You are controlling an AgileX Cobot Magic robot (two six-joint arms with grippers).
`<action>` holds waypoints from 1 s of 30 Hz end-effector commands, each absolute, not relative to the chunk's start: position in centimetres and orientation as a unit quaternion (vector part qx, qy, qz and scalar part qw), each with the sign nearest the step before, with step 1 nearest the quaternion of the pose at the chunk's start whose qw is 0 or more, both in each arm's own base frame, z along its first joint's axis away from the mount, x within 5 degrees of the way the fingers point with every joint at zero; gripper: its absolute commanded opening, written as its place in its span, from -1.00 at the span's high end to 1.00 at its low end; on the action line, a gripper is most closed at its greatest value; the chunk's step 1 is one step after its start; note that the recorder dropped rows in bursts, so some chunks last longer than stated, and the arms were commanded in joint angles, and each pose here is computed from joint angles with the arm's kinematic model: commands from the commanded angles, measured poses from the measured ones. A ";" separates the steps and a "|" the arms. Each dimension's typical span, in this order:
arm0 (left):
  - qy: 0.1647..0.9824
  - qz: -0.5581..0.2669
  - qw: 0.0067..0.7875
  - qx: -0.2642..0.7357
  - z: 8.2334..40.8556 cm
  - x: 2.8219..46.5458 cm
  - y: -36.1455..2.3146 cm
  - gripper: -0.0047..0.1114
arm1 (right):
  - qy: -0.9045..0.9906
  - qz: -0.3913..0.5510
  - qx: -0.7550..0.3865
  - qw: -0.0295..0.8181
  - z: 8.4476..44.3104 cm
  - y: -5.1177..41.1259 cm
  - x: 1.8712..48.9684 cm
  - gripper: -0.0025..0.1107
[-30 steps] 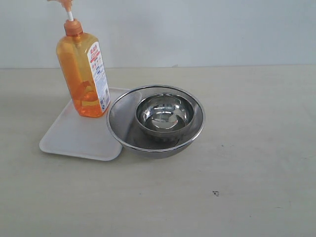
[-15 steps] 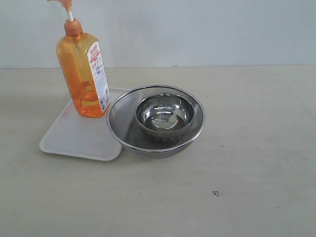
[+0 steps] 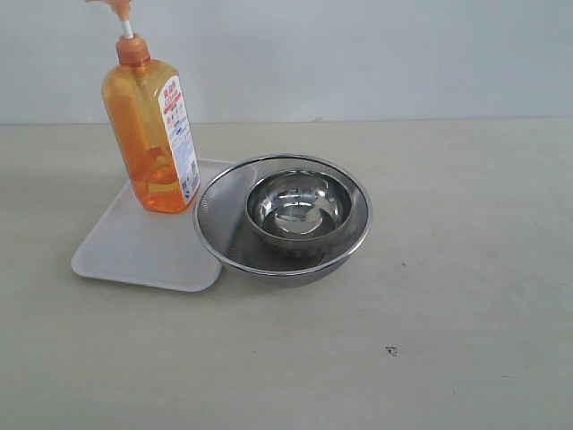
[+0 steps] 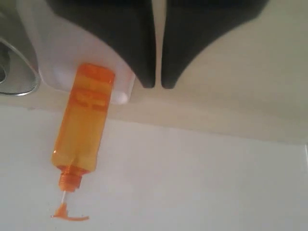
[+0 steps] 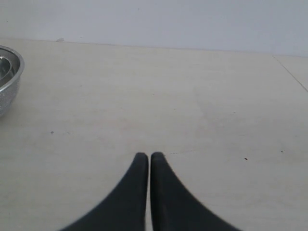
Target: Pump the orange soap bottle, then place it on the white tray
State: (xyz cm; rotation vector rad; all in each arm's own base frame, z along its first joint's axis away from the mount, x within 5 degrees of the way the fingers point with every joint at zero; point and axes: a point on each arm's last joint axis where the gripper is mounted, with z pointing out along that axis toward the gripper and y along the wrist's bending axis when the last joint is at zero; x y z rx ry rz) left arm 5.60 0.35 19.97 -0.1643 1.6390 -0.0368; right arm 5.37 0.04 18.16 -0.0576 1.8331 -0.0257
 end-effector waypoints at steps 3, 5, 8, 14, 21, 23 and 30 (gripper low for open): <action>0.756 -0.005 0.651 -0.064 19.2 5.5 0.4 0.84 | 0.788 -0.014 -0.025 0.615 18.3 0.0 5.4 0.96; 0.760 -0.003 0.647 -0.063 19.0 5.5 0.4 0.84 | 0.788 -0.014 -0.025 0.615 18.3 0.0 5.4 0.96; 0.776 -0.004 0.628 -0.063 18.6 5.4 0.3 0.84 | 0.788 -0.014 -0.025 0.615 18.3 0.0 5.4 0.96; 0.775 0.015 0.631 -0.048 18.7 5.4 0.4 0.84 | 0.788 -0.014 -0.025 0.615 18.3 0.0 5.4 0.96; 0.776 0.019 0.629 -0.043 18.6 5.4 0.4 0.84 | 0.788 -0.014 -0.025 0.615 18.3 0.0 5.4 0.96; 0.776 0.019 0.629 -0.043 18.6 5.4 0.4 0.84 | 0.788 -0.014 -0.025 0.615 18.3 0.0 5.4 0.96; 0.776 0.019 0.629 -0.043 18.6 5.4 0.4 0.84 | 0.788 -0.014 -0.025 0.615 18.3 0.0 5.4 0.96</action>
